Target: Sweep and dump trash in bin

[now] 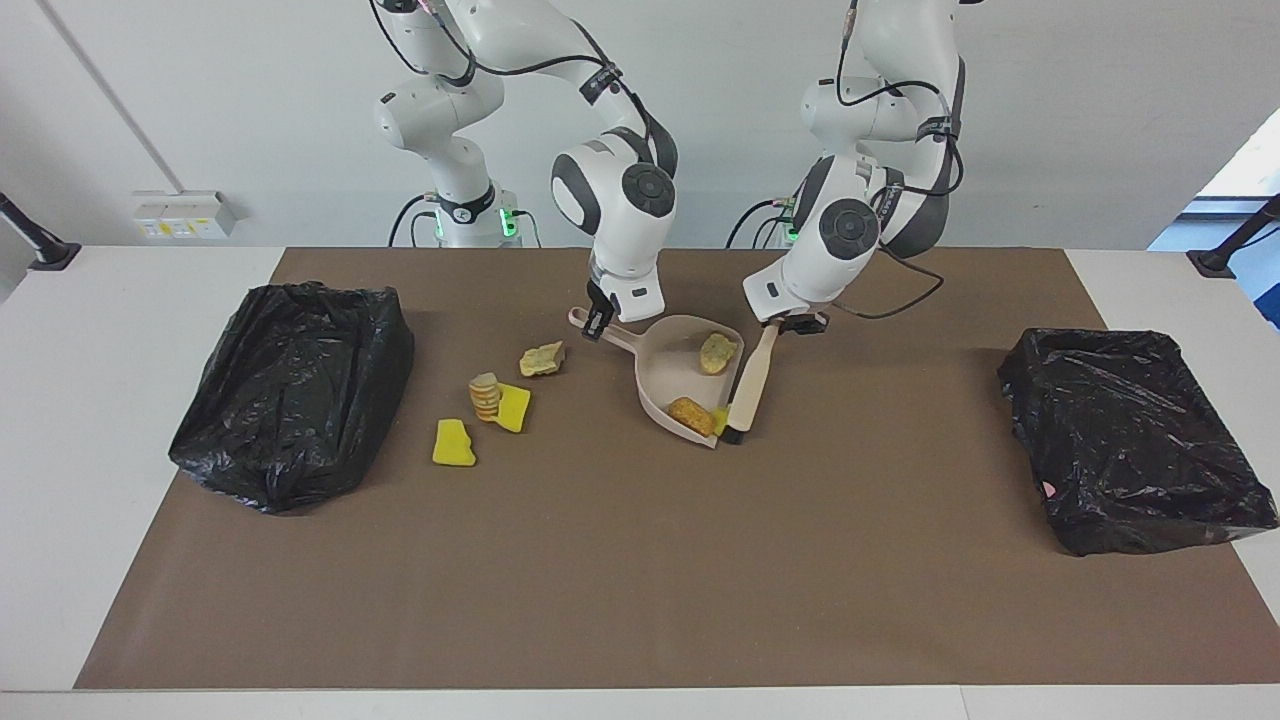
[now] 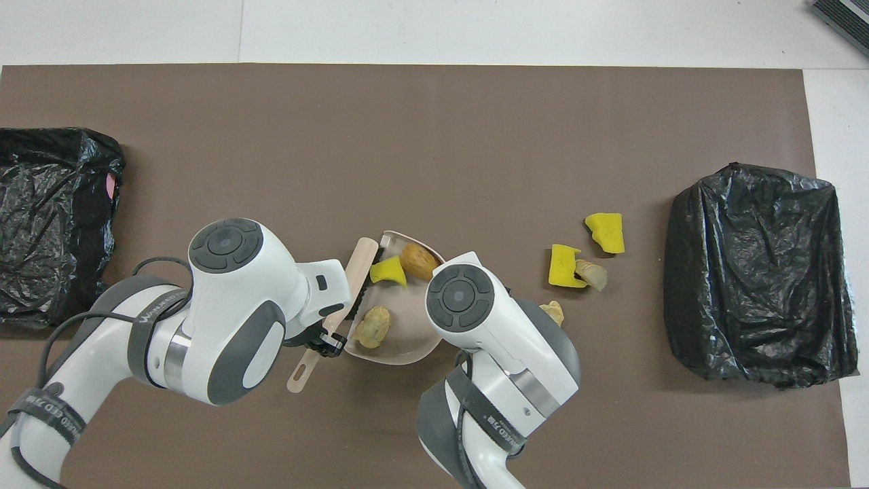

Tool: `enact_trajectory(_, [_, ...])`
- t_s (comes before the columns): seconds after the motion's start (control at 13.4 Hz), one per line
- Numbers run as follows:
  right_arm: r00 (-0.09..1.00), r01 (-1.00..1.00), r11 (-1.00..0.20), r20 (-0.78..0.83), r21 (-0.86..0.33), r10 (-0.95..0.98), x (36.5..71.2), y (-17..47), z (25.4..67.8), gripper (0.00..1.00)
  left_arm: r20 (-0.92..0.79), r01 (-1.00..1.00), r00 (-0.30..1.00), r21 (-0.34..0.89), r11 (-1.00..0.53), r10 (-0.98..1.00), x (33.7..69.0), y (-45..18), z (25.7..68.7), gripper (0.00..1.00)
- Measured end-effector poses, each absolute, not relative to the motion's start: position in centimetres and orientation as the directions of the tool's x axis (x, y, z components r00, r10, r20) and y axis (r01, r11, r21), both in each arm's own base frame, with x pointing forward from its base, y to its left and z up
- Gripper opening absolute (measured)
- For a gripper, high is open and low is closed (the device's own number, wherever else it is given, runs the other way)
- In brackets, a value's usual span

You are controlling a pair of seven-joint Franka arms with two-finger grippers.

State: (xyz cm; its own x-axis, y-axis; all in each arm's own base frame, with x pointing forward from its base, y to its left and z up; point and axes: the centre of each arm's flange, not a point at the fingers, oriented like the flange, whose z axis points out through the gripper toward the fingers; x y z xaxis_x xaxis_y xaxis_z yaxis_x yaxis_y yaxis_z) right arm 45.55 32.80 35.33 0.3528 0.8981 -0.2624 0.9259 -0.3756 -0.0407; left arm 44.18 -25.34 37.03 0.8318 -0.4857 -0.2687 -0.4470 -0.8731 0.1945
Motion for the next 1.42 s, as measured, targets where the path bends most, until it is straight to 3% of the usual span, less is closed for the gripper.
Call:
enact_trajectory(0.75, [0.355, 0.925, -0.378, -0.262, -0.04, 0.897, 45.6, 32.8, 35.3, 0.32, -0.284, -0.421, 0.84, 0.195, -0.886, -0.462, 42.4, -25.5, 40.1, 0.26])
enact_trajectory(1.05, [0.365, 0.921, -0.387, -0.259, -0.038, 0.894, 45.9, 32.4, 35.5, 0.32, -0.312, -0.305, 0.889, 0.144, -0.941, -0.336, 41.3, -24.0, 43.3, 0.26])
enact_trajectory(1.42, [0.419, 0.9, -0.436, -0.231, -0.023, 0.878, 47.8, 29.6, 37.7, 0.32, -0.336, -0.15, 0.928, 0.059, -0.987, -0.161, 40.1, -24.4, 43.7, 0.26])
